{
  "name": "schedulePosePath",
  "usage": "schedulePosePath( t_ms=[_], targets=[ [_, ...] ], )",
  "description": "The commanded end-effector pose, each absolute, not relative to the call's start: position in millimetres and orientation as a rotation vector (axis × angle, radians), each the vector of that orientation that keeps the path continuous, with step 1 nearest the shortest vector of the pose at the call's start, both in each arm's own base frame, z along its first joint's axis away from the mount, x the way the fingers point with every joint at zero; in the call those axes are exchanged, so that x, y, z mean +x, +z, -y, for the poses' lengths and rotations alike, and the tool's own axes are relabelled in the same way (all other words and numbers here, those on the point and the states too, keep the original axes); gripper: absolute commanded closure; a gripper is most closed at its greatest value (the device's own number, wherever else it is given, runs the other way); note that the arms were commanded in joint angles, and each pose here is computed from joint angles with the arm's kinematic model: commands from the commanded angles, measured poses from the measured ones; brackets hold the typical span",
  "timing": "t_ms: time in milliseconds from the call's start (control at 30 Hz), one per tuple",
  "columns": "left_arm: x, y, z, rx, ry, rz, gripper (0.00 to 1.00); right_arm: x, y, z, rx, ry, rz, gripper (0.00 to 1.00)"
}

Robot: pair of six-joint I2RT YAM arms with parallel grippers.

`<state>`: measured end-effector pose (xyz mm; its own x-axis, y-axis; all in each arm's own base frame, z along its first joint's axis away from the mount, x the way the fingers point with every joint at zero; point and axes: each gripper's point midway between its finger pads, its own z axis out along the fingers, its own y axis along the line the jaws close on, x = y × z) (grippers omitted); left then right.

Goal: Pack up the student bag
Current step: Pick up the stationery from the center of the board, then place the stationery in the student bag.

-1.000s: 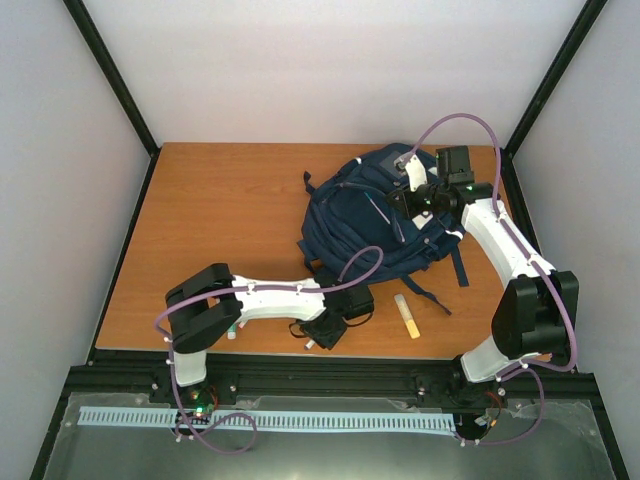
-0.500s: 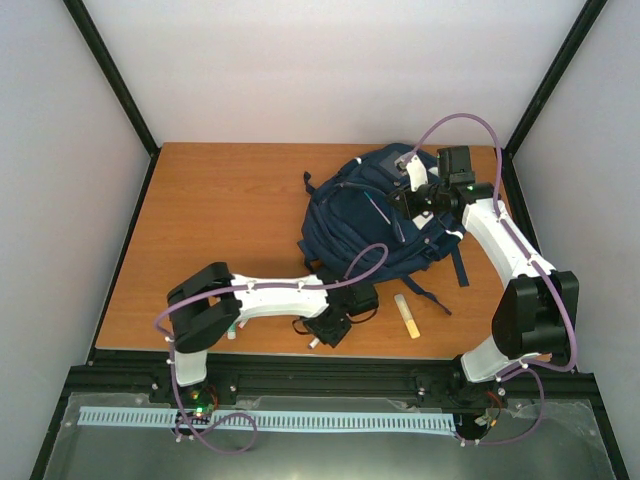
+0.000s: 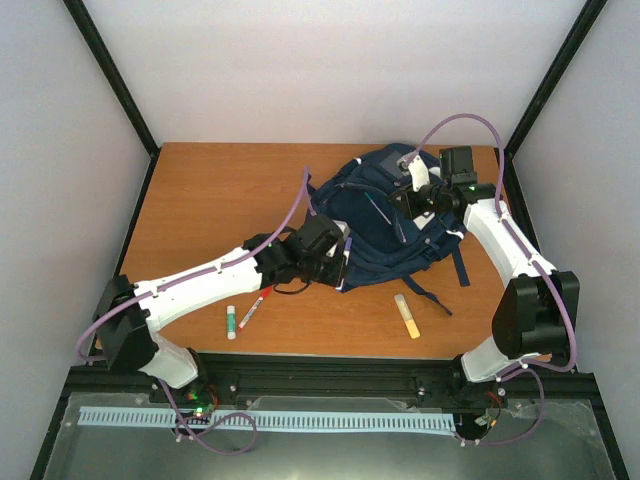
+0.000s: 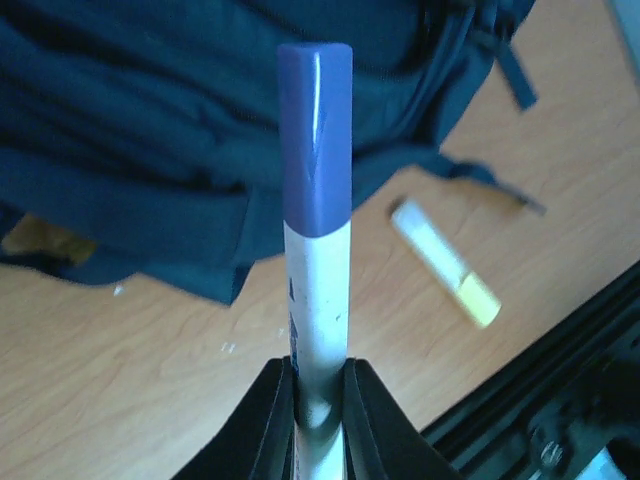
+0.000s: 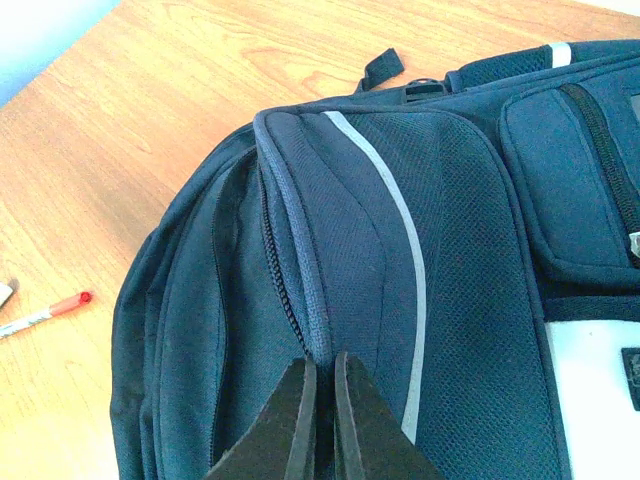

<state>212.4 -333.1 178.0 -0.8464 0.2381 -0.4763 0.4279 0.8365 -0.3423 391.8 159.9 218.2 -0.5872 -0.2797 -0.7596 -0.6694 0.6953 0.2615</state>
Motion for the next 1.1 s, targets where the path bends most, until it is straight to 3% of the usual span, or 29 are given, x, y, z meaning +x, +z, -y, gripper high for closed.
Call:
schedulePosePath(
  t_ms=[0, 467, 1067],
  targets=[
    [250, 211, 365, 0.257, -0.918, -2.435, 0.96, 392, 233, -152, -0.692, 0.703, -2.142, 0.97],
    [357, 188, 397, -0.278, -1.199, -2.306, 0.99, 390, 236, -150, -0.674, 0.737, -2.13, 0.97],
    [426, 152, 443, -0.553, -1.313, -2.234, 0.99, 391, 236, -145, -0.668, 0.743, -2.126, 0.97]
  ],
)
